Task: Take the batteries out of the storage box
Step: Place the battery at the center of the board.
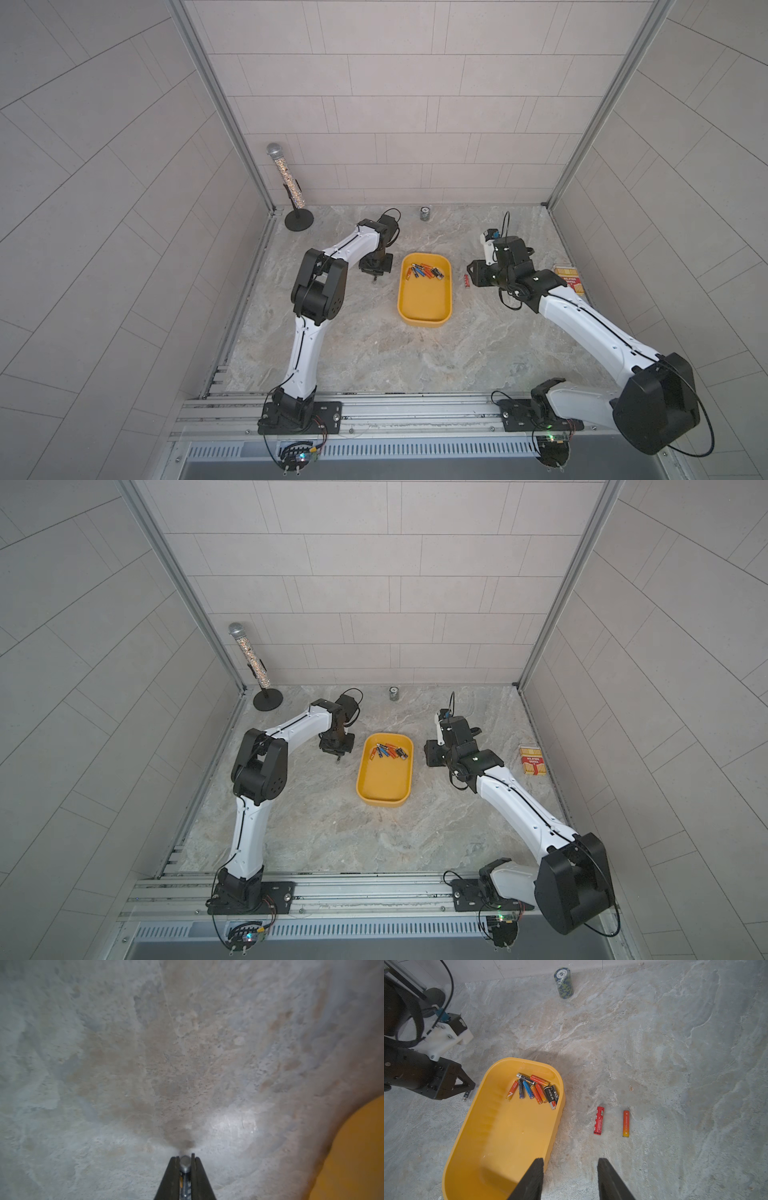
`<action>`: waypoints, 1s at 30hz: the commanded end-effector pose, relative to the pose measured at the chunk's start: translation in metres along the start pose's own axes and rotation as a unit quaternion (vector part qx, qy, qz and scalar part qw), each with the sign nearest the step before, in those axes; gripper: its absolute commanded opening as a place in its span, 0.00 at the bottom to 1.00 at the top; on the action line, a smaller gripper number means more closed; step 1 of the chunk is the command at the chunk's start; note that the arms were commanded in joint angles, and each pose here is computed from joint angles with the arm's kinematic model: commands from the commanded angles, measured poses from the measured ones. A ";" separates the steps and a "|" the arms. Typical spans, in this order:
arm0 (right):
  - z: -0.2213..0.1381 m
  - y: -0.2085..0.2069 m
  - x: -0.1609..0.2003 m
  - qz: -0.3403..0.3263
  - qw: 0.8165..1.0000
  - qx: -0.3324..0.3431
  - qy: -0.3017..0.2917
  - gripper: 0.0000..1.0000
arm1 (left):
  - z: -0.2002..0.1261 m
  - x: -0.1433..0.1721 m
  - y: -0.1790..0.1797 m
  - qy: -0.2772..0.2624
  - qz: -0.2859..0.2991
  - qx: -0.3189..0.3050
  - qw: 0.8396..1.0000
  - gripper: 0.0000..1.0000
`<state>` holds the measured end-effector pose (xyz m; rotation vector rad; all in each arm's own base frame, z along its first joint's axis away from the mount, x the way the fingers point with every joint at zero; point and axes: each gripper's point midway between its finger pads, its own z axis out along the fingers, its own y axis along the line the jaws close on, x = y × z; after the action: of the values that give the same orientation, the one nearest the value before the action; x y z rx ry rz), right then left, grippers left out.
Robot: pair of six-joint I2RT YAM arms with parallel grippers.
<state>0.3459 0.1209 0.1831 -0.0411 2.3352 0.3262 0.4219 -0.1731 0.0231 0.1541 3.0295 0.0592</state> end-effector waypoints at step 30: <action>0.001 -0.006 -0.015 0.001 0.999 0.032 -0.009 0.47 | -0.006 0.001 -0.031 0.016 -0.028 0.031 0.999 0.52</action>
<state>0.3526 0.1147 0.1874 -0.0176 2.3393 0.2688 0.4235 -0.1978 0.0200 0.0063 3.0483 -0.0502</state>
